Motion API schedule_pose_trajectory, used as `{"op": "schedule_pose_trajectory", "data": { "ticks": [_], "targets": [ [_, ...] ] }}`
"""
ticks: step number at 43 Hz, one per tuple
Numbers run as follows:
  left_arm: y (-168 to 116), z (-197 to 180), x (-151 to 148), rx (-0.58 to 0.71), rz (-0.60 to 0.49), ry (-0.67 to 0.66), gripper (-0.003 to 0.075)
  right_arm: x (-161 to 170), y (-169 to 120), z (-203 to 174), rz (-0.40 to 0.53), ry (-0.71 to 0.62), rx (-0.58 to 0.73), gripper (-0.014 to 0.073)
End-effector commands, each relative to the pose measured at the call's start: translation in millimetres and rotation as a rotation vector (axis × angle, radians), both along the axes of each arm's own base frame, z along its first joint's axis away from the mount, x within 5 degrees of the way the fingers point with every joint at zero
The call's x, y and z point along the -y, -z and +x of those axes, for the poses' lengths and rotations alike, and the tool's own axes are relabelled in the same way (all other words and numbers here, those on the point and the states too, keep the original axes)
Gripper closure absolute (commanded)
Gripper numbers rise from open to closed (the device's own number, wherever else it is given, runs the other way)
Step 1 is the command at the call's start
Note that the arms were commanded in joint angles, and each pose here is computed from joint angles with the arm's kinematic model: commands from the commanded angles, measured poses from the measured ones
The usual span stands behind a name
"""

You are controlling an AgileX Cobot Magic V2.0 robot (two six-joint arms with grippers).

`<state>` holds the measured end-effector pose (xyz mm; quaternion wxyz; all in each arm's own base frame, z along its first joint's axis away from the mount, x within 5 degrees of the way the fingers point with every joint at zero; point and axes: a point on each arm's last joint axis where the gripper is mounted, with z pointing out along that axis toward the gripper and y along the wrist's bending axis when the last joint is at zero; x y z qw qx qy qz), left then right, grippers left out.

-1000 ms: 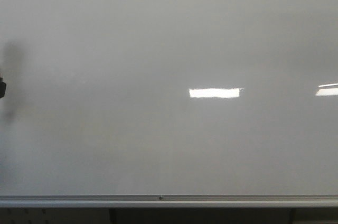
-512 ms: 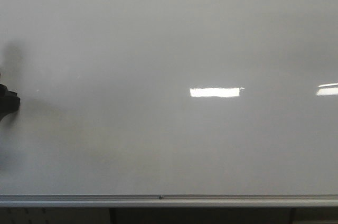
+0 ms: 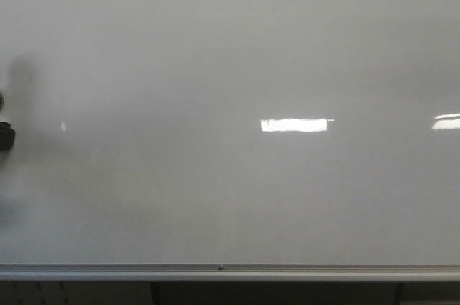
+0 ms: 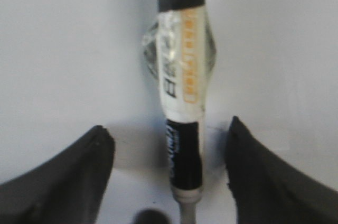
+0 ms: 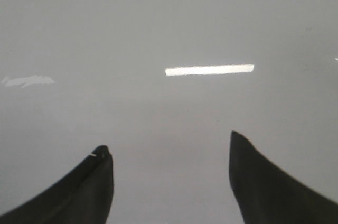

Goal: Write number 1 on whiteboard

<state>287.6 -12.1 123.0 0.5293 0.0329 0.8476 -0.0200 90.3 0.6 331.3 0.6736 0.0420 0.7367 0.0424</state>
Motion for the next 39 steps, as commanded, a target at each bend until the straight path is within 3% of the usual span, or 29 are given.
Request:
{"op": "schedule_pose_trajectory", "data": {
  "ticks": [1, 6, 14, 22, 26, 33, 39],
  "targets": [
    [-17.6, 10.0, 4.2, 0.117, 0.001, 0.036, 0.0522, 0.8, -17.2, 0.3, 0.003, 0.009, 0.091, 0.0095],
    [-17.5, 9.7, 6.6, 0.118, 0.013, 0.070, 0.0738, 0.7, -16.6, 0.3, 0.003, 0.008, 0.084, 0.0095],
    [-18.0, 8.6, 10.4, 0.113, 0.026, 0.122, 0.0741, 0.7, -17.0, 0.3, 0.003, 0.008, 0.089, 0.0095],
    [-33.7, -0.1, 15.6, 0.000, -0.169, 0.070, 0.0741, 0.3, -17.2, 1.1, 0.013, 0.004, 0.074, 0.0095],
    [-47.7, -4.7, 22.2, -0.092, -0.205, 0.097, 0.0740, -0.1, -17.9, 7.6, 0.017, -0.003, 0.022, 0.0095],
    [-70.0, -16.4, 46.1, -0.194, -0.076, 0.279, 0.0740, -1.6, -25.2, 32.3, 0.048, -0.023, -0.096, 0.0095],
    [-85.2, -34.5, 75.9, -0.221, -0.186, 0.505, 0.0740, -7.5, -30.4, 57.5, 0.063, -0.074, -0.229, 0.0095]
  ]
}}
